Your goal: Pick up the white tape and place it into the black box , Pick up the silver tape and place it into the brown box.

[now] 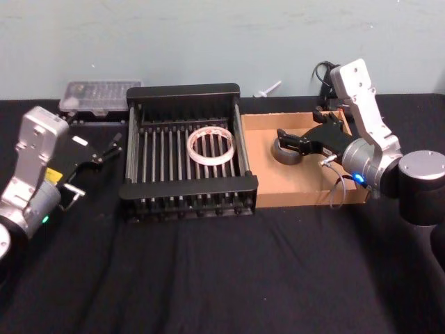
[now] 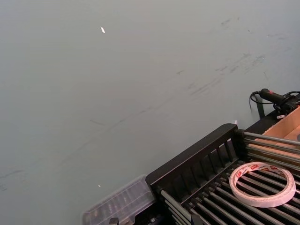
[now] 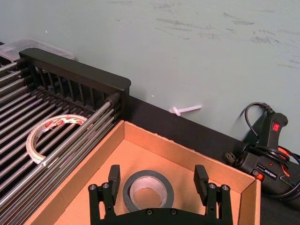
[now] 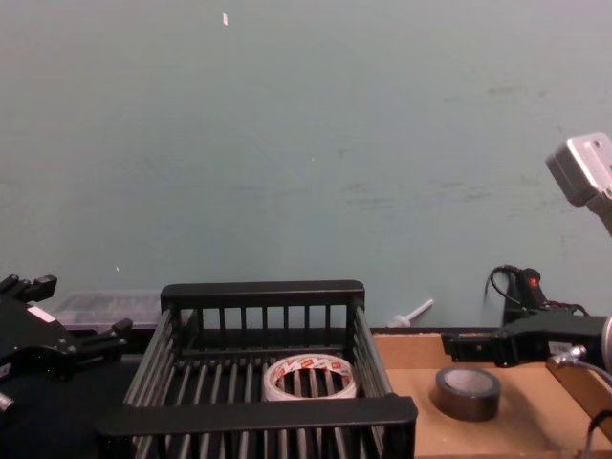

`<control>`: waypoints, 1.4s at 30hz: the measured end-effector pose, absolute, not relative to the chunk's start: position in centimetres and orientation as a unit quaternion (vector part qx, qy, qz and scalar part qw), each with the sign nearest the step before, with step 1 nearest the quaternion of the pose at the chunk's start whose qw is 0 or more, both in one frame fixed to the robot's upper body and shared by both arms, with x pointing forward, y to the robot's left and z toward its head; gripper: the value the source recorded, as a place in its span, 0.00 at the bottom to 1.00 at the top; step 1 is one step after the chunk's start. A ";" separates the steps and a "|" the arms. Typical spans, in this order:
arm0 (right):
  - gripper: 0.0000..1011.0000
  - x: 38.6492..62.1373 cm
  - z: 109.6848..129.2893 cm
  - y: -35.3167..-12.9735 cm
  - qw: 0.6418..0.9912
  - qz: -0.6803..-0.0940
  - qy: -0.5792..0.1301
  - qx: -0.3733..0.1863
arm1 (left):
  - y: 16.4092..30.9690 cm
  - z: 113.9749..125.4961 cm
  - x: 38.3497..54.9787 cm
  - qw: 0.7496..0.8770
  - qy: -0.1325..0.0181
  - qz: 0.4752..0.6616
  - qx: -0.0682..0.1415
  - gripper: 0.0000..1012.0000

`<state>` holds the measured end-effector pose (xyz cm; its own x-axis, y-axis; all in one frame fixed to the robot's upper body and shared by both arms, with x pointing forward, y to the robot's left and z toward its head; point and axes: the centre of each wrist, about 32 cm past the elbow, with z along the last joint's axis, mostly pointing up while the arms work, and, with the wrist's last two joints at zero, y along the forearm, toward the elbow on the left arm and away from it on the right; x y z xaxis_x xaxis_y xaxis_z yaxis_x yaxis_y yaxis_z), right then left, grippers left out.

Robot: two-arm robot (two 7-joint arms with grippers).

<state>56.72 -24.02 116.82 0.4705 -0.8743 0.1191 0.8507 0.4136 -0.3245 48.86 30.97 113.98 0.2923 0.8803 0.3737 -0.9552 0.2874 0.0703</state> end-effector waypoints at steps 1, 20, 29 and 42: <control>0.99 56.7 116.8 -24.0 0.840 -0.513 0.034 -0.172 | 31.0 114.0 48.9 0.791 -0.132 0.580 0.141 0.99; 0.99 55.9 116.9 -24.2 0.842 -0.516 0.029 -0.156 | 31.0 114.0 48.9 0.791 -0.132 0.580 0.141 0.99; 0.99 53.7 117.1 -24.6 0.828 -0.545 -0.016 -0.130 | 31.0 114.0 48.9 0.791 -0.132 0.580 0.141 0.99; 0.99 51.1 115.1 -25.8 0.802 -0.572 -0.103 -0.133 | 31.0 114.0 48.9 0.791 -0.132 0.580 0.141 0.99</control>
<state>51.07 -25.79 115.13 0.3232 -0.8911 0.3184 0.9462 0.3091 -0.0953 48.86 30.97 113.98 0.2923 0.8803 0.3737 -0.9552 0.2874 0.0703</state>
